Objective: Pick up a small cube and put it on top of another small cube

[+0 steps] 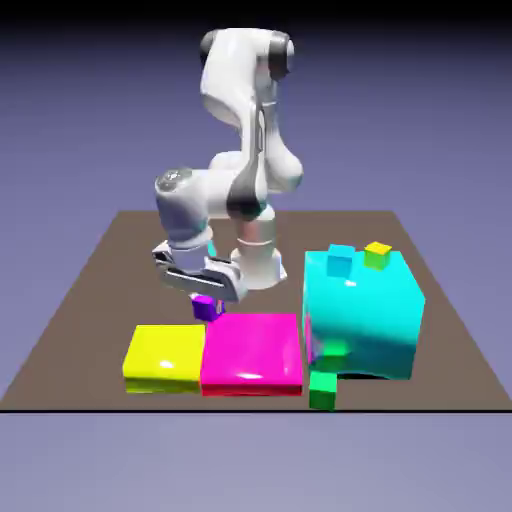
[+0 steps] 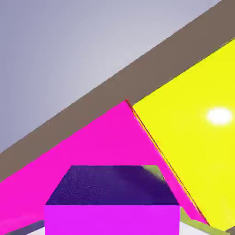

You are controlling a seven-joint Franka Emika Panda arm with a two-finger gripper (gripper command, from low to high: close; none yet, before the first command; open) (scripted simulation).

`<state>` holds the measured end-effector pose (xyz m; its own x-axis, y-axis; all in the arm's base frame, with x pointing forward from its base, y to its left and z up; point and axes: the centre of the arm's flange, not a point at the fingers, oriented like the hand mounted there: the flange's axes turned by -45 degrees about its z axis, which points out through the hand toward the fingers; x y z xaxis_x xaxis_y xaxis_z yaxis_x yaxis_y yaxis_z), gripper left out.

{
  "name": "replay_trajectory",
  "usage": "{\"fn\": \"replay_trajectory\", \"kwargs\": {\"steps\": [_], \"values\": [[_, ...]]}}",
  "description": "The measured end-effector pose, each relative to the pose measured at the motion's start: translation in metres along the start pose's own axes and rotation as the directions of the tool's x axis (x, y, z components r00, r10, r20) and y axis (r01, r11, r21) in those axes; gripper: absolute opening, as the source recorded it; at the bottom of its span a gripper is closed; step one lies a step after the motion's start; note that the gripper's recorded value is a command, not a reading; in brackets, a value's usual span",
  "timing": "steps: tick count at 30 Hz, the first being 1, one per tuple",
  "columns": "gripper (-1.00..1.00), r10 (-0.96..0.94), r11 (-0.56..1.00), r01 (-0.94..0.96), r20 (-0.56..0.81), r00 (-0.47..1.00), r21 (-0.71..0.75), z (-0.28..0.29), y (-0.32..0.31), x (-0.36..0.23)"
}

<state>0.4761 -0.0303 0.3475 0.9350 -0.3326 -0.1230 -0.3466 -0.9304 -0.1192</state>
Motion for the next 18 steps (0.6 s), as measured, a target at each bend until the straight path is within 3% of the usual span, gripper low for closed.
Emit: {"fn": "replay_trajectory", "kwargs": {"steps": [4,9,11,15,16,18], "values": [[-1.0,-0.285,0.957,0.286,0.022,0.958,-0.055,-0.036,-0.093,-0.067],[-1.0,-0.6,0.783,0.602,0.066,0.797,-0.159,-0.071,-0.18,-0.183],[-1.0,-0.619,0.766,0.621,0.07,0.782,-0.167,-0.073,-0.184,-0.192],[-1.0,-0.619,0.766,0.621,0.069,0.782,-0.167,-0.011,-0.174,-0.187],[1.0,-0.619,0.766,0.621,0.069,0.782,-0.167,-0.004,-0.173,-0.187],[1.0,-0.619,0.765,0.621,0.069,0.782,-0.17,-0.004,-0.173,-0.187]]}}
